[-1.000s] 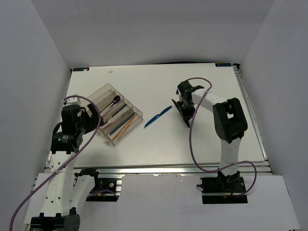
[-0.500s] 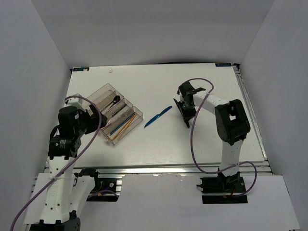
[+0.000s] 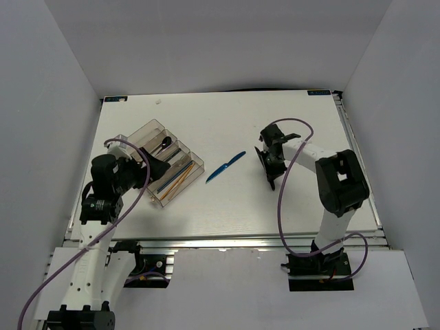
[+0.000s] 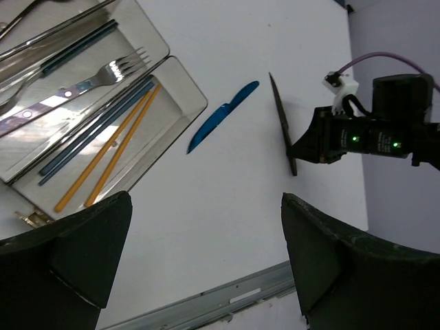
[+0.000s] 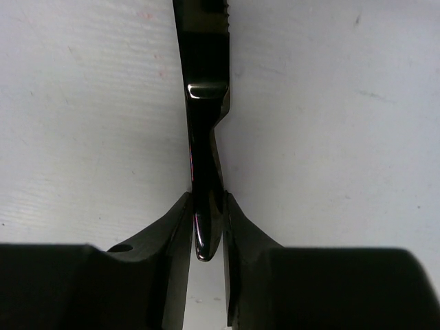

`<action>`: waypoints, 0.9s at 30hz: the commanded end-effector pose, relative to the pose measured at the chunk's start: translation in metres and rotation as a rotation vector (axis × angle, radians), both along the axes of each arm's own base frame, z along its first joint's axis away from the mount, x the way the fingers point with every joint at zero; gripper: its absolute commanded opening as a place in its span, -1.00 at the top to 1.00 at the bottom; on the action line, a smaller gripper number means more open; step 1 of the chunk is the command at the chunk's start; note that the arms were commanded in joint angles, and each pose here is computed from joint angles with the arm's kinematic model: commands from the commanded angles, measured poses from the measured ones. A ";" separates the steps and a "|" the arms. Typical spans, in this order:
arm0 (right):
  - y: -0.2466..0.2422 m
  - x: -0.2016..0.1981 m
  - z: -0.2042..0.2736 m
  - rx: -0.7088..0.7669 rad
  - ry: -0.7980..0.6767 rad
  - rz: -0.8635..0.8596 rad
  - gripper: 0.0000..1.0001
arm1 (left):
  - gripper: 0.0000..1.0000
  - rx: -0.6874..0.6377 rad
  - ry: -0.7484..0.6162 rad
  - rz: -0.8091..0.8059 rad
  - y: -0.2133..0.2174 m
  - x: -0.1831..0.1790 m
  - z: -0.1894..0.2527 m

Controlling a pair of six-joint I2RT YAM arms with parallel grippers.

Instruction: Sort the eating utensils into containers

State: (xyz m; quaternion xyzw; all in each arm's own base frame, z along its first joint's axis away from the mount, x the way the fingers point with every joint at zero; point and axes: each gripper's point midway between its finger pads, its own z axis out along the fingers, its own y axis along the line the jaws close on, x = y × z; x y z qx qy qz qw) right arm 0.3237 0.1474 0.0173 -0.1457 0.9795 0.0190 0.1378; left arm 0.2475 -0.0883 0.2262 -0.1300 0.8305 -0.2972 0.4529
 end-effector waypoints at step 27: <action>0.059 -0.019 0.119 0.365 -0.209 0.052 1.00 | -0.96 -0.218 -0.137 -0.143 -0.149 0.027 0.013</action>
